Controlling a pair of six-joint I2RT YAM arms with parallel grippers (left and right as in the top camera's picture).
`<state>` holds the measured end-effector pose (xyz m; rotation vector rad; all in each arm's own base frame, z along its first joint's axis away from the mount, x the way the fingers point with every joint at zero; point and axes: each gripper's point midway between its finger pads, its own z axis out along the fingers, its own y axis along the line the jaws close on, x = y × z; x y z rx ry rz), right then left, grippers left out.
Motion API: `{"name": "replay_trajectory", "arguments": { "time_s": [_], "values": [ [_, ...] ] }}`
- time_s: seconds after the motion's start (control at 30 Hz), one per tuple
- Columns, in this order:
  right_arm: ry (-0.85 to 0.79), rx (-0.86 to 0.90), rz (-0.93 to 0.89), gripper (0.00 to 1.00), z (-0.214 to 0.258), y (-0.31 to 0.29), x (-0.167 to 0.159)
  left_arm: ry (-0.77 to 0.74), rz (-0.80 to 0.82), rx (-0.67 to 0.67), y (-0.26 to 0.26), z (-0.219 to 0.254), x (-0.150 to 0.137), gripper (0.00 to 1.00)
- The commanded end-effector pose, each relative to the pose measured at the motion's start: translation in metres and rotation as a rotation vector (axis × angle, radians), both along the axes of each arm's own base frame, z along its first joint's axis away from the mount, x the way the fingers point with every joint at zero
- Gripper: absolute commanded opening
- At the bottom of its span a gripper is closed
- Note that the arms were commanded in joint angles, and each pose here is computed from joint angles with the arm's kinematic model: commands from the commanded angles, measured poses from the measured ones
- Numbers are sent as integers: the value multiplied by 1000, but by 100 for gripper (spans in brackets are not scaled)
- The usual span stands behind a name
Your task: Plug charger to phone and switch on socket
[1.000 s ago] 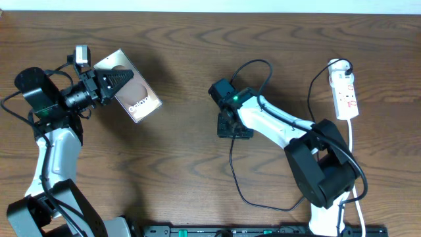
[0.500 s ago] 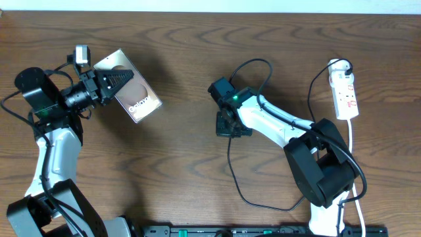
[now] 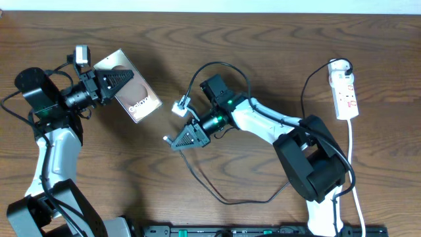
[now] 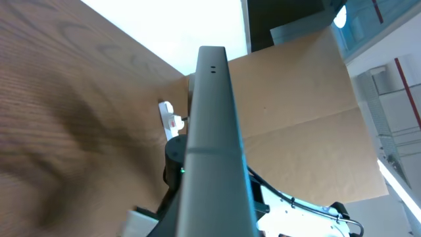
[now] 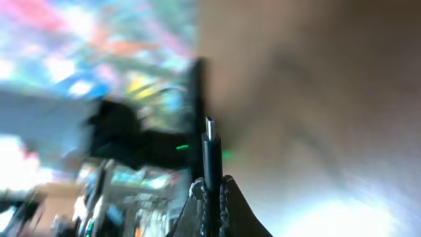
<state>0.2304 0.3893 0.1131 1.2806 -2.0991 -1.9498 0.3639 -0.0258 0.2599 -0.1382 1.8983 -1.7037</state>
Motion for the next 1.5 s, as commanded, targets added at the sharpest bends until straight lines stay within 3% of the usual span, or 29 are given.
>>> {"name": "replay_trajectory", "arguments": {
  "time_s": [0.0, 0.4, 0.7, 1.47],
  "values": [
    [3, 267, 127, 1, 38, -5, -19, -46, -26, 17, -2, 5, -5, 8],
    [4, 214, 87, 1, 36, 1, -4, -73, -27, 31, -2, 5, -5, 8],
    [-8, 40, -92, 1, 23, 19, 31, -102, -27, 46, -2, 5, -5, 8],
    [-222, 275, -35, 1, 64, 34, 37, -135, 35, 82, 3, 3, 4, 8]
  ]
}}
